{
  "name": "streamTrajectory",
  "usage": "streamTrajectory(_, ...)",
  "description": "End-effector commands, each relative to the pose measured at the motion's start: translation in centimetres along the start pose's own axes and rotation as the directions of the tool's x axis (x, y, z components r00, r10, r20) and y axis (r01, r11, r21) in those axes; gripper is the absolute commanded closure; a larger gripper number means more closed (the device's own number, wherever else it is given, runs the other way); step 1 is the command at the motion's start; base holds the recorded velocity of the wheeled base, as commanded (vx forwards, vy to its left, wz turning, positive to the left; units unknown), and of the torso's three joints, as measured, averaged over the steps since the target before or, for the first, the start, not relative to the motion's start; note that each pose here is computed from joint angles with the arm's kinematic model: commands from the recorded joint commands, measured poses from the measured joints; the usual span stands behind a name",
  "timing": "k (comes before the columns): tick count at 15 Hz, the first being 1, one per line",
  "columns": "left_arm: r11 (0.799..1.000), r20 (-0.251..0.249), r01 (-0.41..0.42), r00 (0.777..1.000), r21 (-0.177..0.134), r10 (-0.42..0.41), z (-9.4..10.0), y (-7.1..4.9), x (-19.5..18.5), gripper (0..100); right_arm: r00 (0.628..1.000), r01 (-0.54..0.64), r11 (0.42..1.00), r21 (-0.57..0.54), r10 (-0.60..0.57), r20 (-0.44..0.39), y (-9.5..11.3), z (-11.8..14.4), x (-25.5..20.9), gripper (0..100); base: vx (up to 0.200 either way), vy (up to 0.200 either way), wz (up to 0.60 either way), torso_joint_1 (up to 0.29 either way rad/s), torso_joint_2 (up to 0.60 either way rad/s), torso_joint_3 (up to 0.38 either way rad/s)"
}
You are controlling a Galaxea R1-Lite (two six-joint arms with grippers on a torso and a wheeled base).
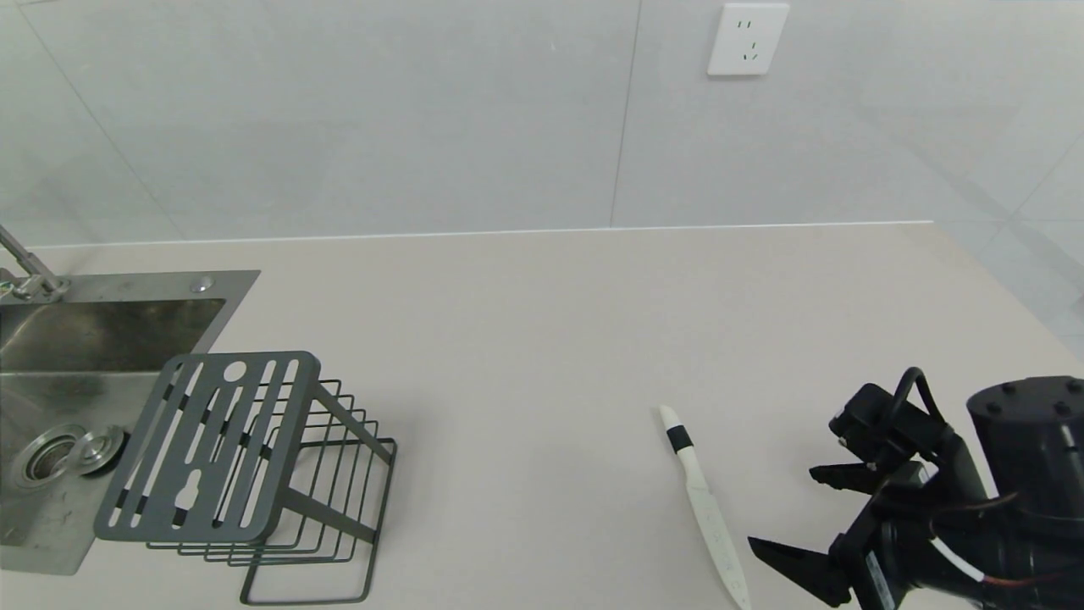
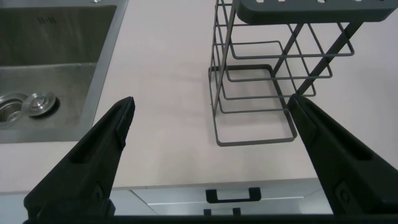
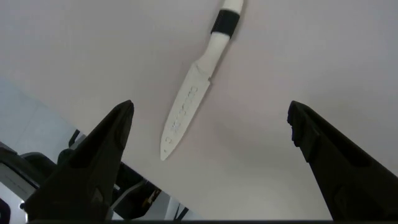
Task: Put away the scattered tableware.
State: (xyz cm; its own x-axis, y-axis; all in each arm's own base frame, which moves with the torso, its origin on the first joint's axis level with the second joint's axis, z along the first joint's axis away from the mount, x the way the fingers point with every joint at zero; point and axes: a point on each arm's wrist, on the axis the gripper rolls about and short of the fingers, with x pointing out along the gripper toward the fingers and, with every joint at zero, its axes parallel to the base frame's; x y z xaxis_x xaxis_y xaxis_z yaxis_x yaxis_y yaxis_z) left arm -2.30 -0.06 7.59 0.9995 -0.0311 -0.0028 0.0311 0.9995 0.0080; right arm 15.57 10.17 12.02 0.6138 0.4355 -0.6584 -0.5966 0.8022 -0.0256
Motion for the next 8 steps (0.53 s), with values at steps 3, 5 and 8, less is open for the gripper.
streamTrajectory(3, 1.0, -0.005, 0.0, 1.0, 0.001, 0.0, 0.0, 0.0, 0.0, 0, 0.999, -0.026, 0.999, -0.035, 0.025, -0.023, 1.0, -0.3, 0.3, 0, 0.0, 0.0, 0.0, 0.0, 0.0, 0.0)
streamTrajectory(5, 1.0, -0.003, 0.0, 1.0, 0.001, 0.0, 0.0, 0.0, 0.0, 0, 0.997, -0.041, 0.997, -0.059, 0.038, -0.066, 1.6, 0.2, 2.1, 0, 0.0, 0.0, 0.0, 0.0, 0.0, 0.0)
streamTrajectory(8, 1.0, -0.003, 0.0, 1.0, 0.001, 0.0, 0.0, 0.0, 0.0, 0, 0.997, -0.02, 0.997, -0.08, 0.013, -0.079, 2.3, 1.5, 4.8, 0, 0.0, 0.0, 0.0, 0.0, 0.0, 0.0)
